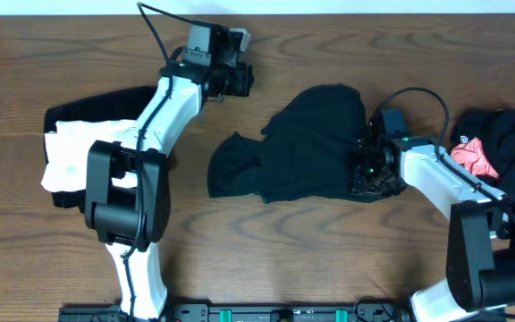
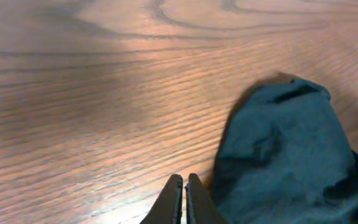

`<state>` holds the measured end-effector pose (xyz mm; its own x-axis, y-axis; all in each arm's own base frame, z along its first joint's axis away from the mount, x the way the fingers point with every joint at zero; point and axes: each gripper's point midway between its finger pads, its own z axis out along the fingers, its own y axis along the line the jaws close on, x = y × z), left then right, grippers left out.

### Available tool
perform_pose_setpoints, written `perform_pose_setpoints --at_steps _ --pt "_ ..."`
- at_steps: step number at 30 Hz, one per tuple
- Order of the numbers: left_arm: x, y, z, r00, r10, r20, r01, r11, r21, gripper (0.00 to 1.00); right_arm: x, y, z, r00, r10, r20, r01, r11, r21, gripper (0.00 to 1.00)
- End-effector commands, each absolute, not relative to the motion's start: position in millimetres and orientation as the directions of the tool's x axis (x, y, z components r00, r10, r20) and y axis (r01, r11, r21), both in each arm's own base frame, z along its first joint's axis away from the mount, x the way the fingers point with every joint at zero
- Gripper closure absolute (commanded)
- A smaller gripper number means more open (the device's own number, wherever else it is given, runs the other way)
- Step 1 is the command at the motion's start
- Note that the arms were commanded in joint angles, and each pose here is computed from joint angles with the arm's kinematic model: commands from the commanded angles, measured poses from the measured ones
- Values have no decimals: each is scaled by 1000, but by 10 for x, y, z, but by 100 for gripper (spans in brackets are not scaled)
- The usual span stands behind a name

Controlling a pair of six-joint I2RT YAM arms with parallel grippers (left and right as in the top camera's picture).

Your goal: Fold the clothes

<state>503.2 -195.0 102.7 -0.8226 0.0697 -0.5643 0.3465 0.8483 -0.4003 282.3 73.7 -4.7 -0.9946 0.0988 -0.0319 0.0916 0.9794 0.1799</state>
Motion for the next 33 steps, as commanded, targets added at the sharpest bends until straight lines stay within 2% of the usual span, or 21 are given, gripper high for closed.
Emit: perform_pose_setpoints --at_steps 1,4,7,13,19,21,23,24,27,33 --pt "4905 -2121 1118 -832 93 -547 387 804 -452 86 2477 586 -326 -990 119 77 125 989 83 65" --pt "4709 -2278 978 -863 137 -487 387 798 -462 72 2499 589 -327 -991 119 68 124 989 85 65" --pt "4495 -2446 839 -885 188 -426 393 791 -468 66 2508 591 -327 -991 119 64 125 988 86 64" --pt "4179 -2634 395 -900 279 -335 408 811 -420 63 2506 591 -327 -991 120 65 125 988 87 64" --pt "4095 -2662 -30 -916 302 -263 390 823 -413 63 2504 591 -327 -991 119 66 125 988 87 65" --pt "4087 -2658 -90 -918 304 -254 387 825 -412 67 2504 591 -327 -991 119 66 125 988 87 65" --pt "4095 -2662 -87 -917 303 -258 389 824 -413 81 2504 591 -327 -991 119 66 125 988 87 65" --pt "4112 -2670 -58 -915 302 -267 392 822 -413 94 2505 592 -327 -991 119 66 125 988 87 64" --pt "4197 -2679 78 -907 293 -302 401 818 -411 94 2507 591 -327 -991 119 65 125 988 87 64" --pt "4564 -2571 674 -869 232 -437 416 821 -390 94 2507 591 -327 -991 119 65 125 988 86 64"
